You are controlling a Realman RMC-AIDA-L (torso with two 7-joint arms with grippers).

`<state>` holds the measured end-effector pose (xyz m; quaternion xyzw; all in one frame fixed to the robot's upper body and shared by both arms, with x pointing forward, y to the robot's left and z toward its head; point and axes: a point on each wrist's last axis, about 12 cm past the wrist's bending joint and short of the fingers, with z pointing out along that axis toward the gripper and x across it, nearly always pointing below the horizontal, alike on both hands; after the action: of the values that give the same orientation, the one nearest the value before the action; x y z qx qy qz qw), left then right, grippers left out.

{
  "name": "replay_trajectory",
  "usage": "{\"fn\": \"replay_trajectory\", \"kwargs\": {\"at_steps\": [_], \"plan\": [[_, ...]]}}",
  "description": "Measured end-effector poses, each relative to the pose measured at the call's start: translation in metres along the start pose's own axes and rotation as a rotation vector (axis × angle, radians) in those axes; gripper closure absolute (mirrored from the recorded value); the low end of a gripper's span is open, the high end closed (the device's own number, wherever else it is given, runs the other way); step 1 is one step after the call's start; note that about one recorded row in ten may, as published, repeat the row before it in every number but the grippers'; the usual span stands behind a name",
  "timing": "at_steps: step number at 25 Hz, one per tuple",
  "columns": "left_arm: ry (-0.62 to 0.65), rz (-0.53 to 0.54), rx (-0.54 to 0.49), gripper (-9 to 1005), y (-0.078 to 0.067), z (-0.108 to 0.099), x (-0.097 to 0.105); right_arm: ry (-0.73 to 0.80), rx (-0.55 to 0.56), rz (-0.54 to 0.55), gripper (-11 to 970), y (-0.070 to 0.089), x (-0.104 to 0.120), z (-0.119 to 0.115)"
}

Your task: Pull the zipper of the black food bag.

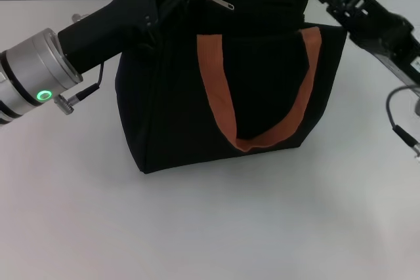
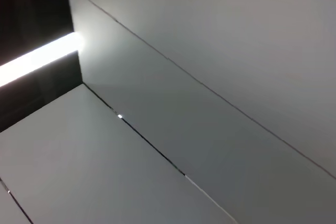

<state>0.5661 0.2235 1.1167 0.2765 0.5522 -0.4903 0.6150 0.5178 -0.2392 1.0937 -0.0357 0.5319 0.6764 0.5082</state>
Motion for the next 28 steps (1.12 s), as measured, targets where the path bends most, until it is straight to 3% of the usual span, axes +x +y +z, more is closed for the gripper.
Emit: {"fn": "replay_trajectory", "kwargs": {"at_steps": [6, 11, 25, 28], "plan": [[0.002, 0.006, 0.008, 900, -0.001, 0.003, 0.001, 0.062, 0.036, 0.158, 496, -0.011, -0.002, 0.025], [0.002, 0.007, 0.007, 902, 0.0, 0.003, 0.001, 0.107, 0.054, 0.201, 500, -0.015, 0.003, 0.037], [0.0, 0.014, 0.006, 902, -0.001, 0.004, 0.001, 0.098, 0.061, 0.167, 473, -0.015, 0.011, 0.036], [-0.009, 0.017, 0.003, 902, 0.0, 0.004, 0.0, 0.112, 0.074, 0.165, 375, -0.017, 0.014, 0.036]]}}
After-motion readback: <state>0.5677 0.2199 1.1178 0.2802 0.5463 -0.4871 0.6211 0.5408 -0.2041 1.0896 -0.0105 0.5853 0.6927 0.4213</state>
